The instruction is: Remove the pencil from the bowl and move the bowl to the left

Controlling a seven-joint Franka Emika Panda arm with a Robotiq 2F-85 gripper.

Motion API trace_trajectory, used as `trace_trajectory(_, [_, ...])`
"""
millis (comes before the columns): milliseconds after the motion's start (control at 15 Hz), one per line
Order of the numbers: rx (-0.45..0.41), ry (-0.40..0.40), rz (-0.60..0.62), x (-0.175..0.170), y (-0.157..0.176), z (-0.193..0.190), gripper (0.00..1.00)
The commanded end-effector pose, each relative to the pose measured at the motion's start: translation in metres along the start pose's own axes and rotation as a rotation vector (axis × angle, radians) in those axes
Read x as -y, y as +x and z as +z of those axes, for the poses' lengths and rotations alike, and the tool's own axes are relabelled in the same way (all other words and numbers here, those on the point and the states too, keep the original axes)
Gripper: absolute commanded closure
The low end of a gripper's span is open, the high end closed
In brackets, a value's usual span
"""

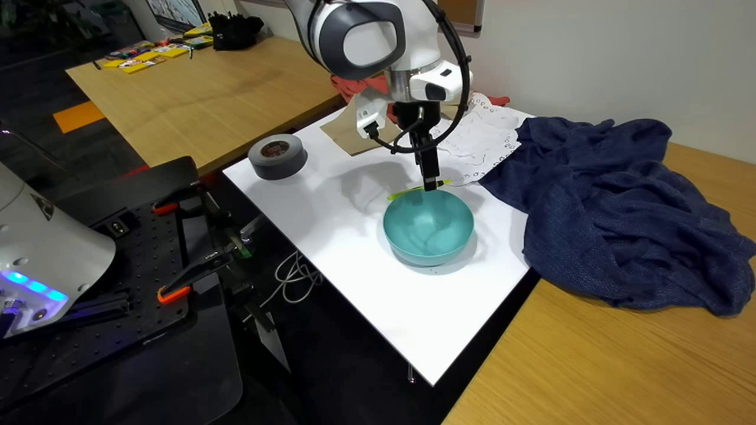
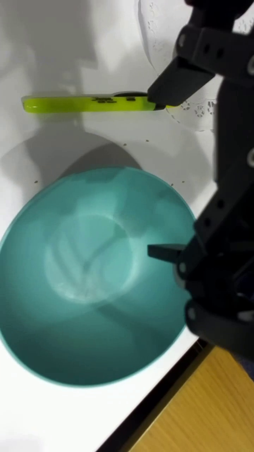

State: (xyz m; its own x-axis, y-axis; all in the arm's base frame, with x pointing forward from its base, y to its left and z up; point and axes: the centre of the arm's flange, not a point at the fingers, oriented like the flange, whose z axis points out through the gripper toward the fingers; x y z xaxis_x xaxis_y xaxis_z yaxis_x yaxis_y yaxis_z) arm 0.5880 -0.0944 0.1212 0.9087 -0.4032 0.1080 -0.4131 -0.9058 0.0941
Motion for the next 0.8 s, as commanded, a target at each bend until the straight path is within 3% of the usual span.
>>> trace_trajectory(0, [0.045,0.029,0.025,-0.002,0.003,0.006,0.0])
trace_trajectory(467, [0.07,0.038,0.039,-0.008,0.003,0.042,0.0])
trace_trajectory(533, [0.07,0.033,0.038,-0.008,0.003,0.046,0.11])
trace_trajectory(600, [0.07,0.031,0.033,-0.008,0.003,0.049,0.28])
trace_trajectory(733, [0.068,0.028,0.032,-0.008,0.003,0.053,0.44])
